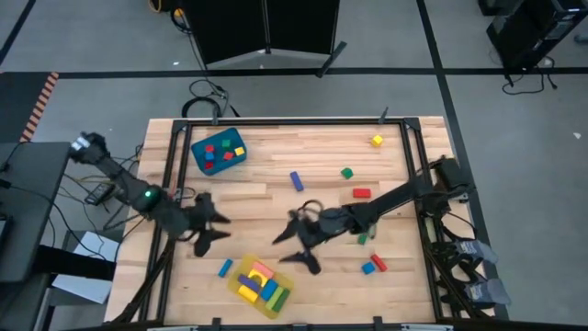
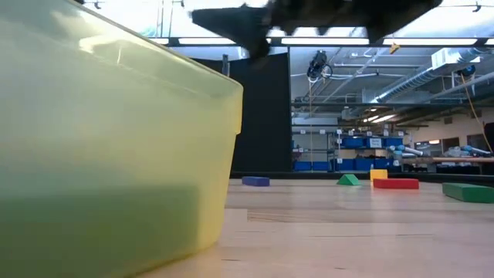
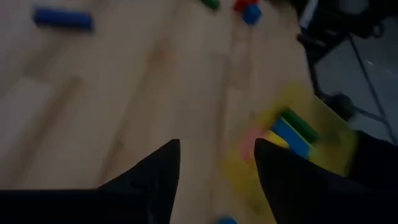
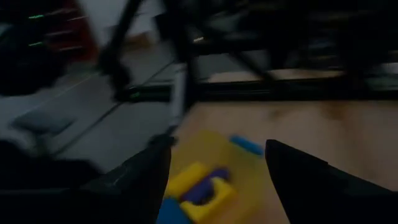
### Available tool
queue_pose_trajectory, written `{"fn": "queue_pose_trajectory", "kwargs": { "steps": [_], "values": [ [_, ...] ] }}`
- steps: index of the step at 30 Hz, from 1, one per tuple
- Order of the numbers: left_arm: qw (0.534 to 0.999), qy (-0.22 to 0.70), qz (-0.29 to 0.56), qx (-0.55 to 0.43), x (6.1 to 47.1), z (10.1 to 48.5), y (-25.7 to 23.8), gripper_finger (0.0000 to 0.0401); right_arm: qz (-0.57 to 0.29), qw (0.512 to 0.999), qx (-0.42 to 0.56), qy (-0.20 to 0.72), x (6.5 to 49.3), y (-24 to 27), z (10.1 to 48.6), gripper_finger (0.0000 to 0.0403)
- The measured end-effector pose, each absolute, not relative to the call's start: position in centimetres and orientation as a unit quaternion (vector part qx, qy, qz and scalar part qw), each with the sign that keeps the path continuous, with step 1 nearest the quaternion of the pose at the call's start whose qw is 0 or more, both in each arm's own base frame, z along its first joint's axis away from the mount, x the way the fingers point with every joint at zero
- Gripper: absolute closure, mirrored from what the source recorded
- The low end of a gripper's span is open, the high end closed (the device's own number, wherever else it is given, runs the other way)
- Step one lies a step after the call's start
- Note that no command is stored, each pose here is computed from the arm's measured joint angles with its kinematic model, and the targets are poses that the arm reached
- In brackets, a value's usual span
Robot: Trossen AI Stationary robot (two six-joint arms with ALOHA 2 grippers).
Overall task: Sort blocks by size
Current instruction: Put the large blue block into the yellow bin
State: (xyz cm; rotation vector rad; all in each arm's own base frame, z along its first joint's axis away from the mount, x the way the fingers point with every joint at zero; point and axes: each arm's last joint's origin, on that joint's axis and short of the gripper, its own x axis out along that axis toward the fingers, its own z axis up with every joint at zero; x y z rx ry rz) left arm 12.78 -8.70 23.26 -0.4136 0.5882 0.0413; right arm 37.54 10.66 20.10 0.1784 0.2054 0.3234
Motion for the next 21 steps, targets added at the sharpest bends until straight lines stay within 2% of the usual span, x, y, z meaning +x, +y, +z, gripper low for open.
{"fn": "queue_pose_trajectory", "kwargs": {
  "steps": [4,8,12,17,21],
  "values": [
    [0.906,0.364,0.025,-0.213,11.7,23.2,-10.9,0.0202,0.067,0.991,0.075,0.093,34.4,8.8,20.7,0.0133],
    [0.849,0.481,0.053,-0.213,11.1,22.4,-13.2,0.0214,0.001,0.996,0.065,0.068,32.0,7.5,21.9,0.0137],
    [0.806,0.548,0.054,-0.218,11.3,21.3,-15.9,0.0218,-0.03,0.996,0.057,0.062,30.8,6.8,22.2,0.014],
    [0.783,0.582,0.027,-0.219,12.0,19.8,-18.7,0.0217,-0.041,0.996,0.047,0.056,30.7,6.2,22.6,0.0145],
    [0.76,0.606,0.043,-0.233,12.3,19.2,-19.6,0.0217,-0.041,0.996,0.045,0.058,30.8,6.1,22.5,0.0149]
  ]
}}
